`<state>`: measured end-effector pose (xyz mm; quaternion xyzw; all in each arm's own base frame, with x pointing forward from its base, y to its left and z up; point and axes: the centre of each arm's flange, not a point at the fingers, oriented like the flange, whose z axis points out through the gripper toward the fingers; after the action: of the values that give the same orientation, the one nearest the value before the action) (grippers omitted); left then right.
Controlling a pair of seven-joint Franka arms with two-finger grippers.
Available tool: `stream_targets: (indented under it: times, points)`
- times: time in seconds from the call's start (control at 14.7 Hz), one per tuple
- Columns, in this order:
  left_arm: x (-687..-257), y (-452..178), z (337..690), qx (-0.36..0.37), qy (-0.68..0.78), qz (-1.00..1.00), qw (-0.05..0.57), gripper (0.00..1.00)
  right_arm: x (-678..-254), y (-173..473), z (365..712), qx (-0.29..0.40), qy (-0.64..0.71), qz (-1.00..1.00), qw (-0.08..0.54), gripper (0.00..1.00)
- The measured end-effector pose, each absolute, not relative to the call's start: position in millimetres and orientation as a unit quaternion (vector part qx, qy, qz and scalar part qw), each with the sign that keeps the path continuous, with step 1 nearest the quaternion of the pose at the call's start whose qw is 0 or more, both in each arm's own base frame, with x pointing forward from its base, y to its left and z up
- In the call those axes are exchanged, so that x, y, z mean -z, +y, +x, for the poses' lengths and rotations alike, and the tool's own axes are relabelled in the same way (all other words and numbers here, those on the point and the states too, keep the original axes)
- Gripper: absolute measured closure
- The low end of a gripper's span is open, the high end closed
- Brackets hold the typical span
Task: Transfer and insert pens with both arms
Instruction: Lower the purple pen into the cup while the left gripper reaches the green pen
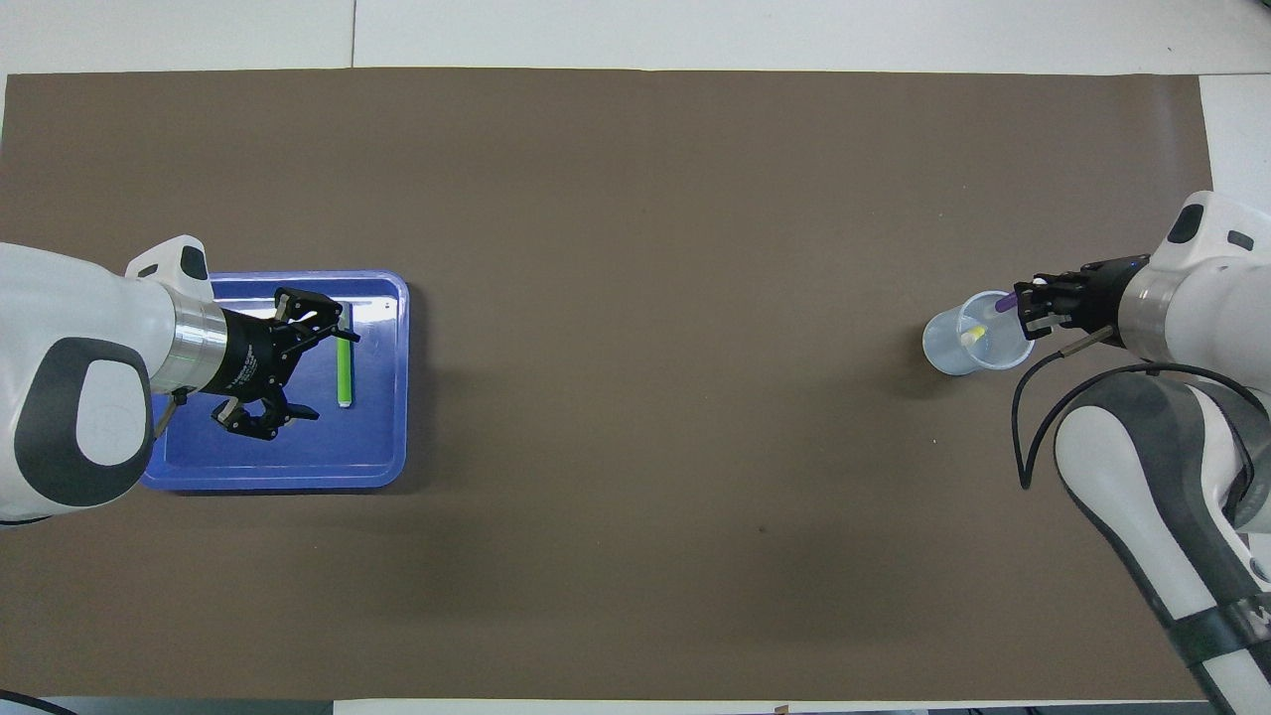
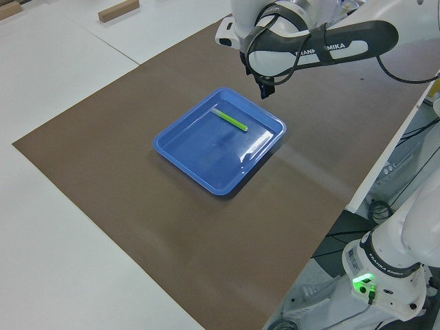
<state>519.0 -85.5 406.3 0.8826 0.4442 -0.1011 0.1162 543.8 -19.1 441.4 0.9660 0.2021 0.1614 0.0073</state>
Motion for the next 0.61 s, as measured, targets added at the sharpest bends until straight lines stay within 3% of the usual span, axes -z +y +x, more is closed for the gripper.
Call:
stream_targets:
  times: [0.61]
  points:
    - [-358, -54, 546, 0.024, 0.155, 0.985, 0.071, 0.00, -406, -23, 539, -0.180, 0.148, 0.972, -0.030, 0.82]
